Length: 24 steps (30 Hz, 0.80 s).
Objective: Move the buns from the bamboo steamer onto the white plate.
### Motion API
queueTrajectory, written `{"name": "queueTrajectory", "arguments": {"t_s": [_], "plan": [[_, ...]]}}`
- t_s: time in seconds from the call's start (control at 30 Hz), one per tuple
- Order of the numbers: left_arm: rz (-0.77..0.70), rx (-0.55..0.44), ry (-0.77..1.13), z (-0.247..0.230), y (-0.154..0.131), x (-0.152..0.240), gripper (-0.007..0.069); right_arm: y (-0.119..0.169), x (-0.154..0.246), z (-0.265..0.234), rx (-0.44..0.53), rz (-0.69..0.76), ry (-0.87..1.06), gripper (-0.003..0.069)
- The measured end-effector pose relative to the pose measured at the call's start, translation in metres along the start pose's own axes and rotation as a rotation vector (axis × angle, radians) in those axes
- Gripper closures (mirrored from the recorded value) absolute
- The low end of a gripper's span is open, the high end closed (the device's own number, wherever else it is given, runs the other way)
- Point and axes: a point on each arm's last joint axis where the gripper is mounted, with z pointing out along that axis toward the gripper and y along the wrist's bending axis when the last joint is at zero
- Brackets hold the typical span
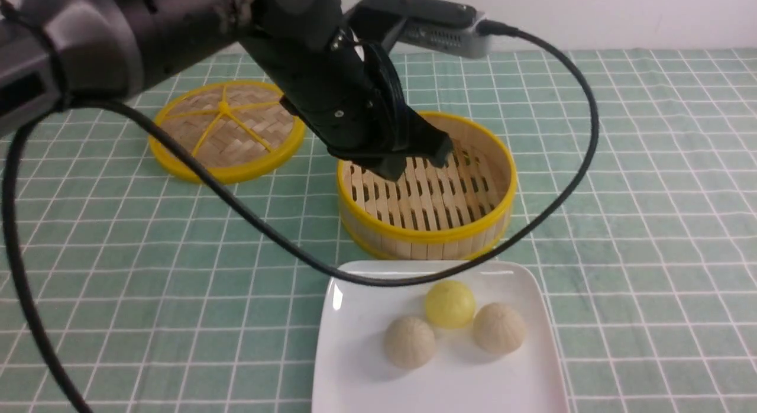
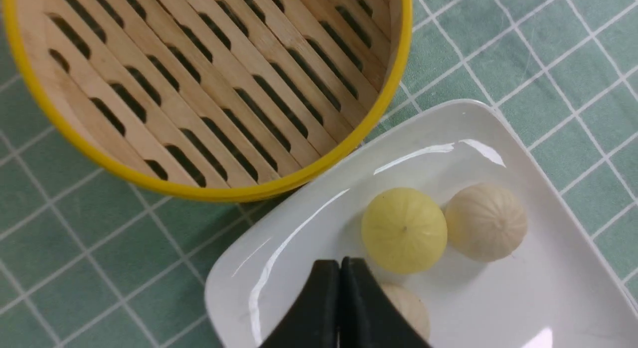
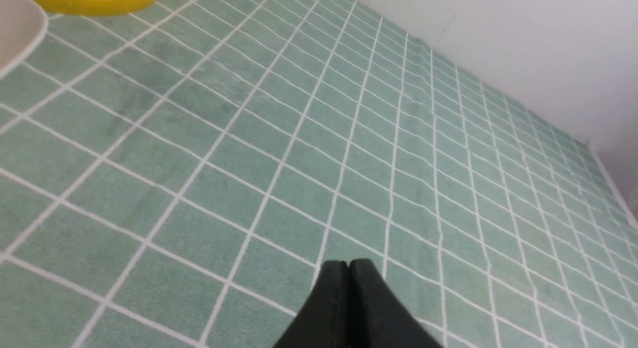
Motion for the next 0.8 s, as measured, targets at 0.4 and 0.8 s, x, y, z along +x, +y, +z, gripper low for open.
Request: {"name": "queueTrajectory", "arguments": {"t_s": [0.4,0.8], "plan": [[0.011,-0.173,-0.165,-0.149,0.005,0.04,0.0592,0.0,0.0,0.0,-0.003,0.007,0.002,0.0638],[-0.079,-0.255,-0.037,-0.137,0.014,0.093,0.0585,0.002,0.001,0.0,-0.019,0.202,0.018,0.0619]]}}
